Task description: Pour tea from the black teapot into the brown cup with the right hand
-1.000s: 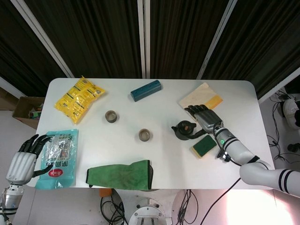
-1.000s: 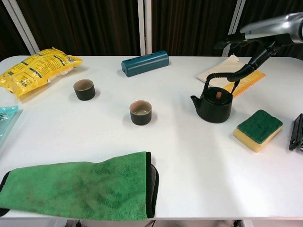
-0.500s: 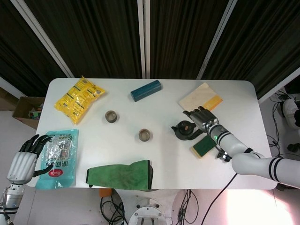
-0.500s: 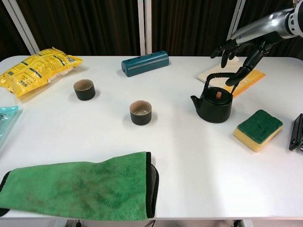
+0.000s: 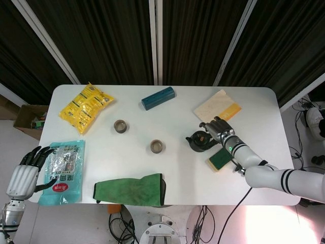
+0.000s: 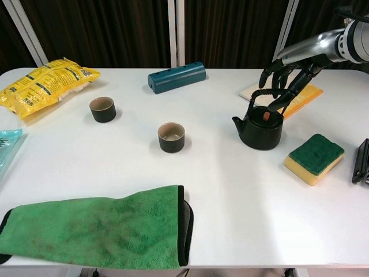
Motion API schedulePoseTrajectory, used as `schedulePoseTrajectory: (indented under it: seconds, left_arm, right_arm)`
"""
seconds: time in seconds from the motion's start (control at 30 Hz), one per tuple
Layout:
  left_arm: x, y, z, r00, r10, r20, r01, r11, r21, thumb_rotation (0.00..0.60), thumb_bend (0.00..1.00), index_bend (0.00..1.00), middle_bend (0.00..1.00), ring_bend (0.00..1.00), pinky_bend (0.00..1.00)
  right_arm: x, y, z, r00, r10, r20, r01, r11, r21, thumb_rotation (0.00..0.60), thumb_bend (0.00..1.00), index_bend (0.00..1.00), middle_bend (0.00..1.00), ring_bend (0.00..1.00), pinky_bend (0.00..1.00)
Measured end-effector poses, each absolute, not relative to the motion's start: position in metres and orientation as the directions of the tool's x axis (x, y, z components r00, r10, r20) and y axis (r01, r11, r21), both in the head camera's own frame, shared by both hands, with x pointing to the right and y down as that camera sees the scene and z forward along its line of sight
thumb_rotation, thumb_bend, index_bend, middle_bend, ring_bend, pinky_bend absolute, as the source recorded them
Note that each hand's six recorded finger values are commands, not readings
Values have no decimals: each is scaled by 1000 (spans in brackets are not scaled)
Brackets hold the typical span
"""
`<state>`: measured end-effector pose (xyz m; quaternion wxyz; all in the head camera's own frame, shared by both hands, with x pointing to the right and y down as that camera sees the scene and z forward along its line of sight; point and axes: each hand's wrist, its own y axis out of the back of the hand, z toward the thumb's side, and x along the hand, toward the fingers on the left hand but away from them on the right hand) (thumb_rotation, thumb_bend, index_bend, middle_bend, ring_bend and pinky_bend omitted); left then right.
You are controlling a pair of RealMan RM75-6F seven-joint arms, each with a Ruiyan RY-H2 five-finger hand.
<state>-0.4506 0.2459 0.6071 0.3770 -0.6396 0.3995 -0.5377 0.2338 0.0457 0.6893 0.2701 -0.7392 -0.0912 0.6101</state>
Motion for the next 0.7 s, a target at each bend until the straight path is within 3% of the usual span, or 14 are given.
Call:
schedulePoseTrajectory:
  seconds: [0.23,0.7]
  left_arm:
    - [-451,246,607,101,-916,388,-105,-398,-911,600,85,157,131,94,200]
    - [-451,245,608,102,-915,390,-106,-400,-910,600,86,158,131,94,200]
  right_arm:
    - [232,46,696,258,482,-837,-164,-832,-530,311,95,267,284,185,47]
    - [228,50,705,281,481,-831,-137,-836,-531,312,148,346,328,204,47]
